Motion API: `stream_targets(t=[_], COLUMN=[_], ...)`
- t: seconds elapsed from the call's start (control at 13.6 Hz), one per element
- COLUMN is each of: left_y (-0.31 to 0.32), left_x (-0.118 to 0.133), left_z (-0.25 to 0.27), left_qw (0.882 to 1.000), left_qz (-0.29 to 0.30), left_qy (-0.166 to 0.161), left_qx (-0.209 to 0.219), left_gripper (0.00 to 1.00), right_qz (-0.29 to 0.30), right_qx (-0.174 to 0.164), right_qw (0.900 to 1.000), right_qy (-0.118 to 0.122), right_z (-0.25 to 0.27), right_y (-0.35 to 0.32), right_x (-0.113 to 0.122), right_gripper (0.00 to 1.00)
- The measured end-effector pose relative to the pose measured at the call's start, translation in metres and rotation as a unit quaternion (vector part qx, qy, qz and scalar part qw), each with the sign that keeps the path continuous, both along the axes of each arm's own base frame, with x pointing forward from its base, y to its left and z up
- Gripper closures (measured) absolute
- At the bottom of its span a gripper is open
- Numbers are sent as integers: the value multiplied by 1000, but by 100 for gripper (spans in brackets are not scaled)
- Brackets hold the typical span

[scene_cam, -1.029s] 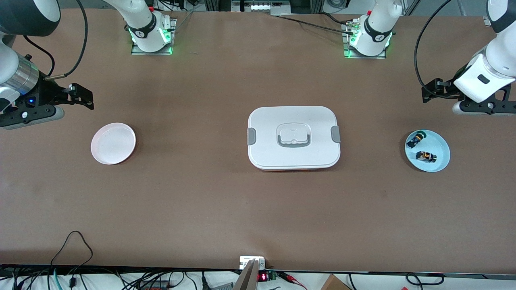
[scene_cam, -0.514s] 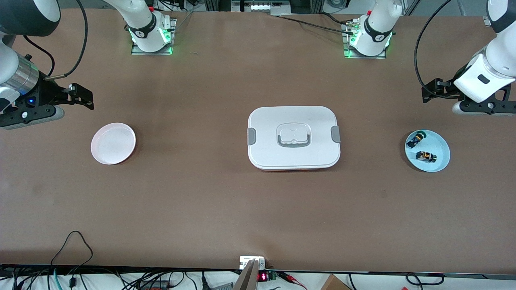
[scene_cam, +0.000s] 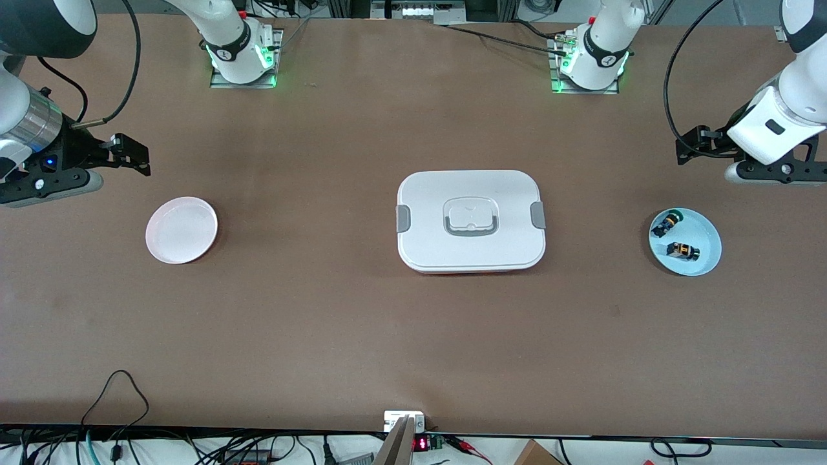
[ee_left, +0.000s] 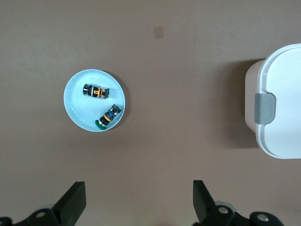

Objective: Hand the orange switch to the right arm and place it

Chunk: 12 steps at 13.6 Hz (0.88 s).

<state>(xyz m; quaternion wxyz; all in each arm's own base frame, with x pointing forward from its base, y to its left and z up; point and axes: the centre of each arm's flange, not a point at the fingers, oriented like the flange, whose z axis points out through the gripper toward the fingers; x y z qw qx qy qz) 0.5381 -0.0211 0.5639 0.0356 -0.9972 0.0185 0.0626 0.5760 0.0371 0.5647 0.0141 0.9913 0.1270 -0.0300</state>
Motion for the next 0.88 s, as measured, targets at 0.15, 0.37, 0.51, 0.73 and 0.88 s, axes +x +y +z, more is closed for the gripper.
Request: stream_targets(t=[0.15,0.37,0.51,0.73,0.88], left_y=[3,9,30,96,124], left_x=[-1,6,16,32,45], left_z=[-1,-10,-30,-95,-136], left_qw=[1000,1000,999,994,993], left_qz=[3,9,27,61,54], left_qy=[7,16,40,95,102], left_qx=[0,0,0,-9,-19], left_gripper=[0,0,0,0,0], right_qz=[0,0,0,0,0], right_qx=[0,0,0,0,0], right_qw=[1000,1000,1000,1000,1000], right_qy=[0,0,0,0,0], right_z=[0,0,0,0,0], right_y=[0,0,0,0,0], right_x=[0,0,0,0,0], right_gripper=[0,0,0,0,0])
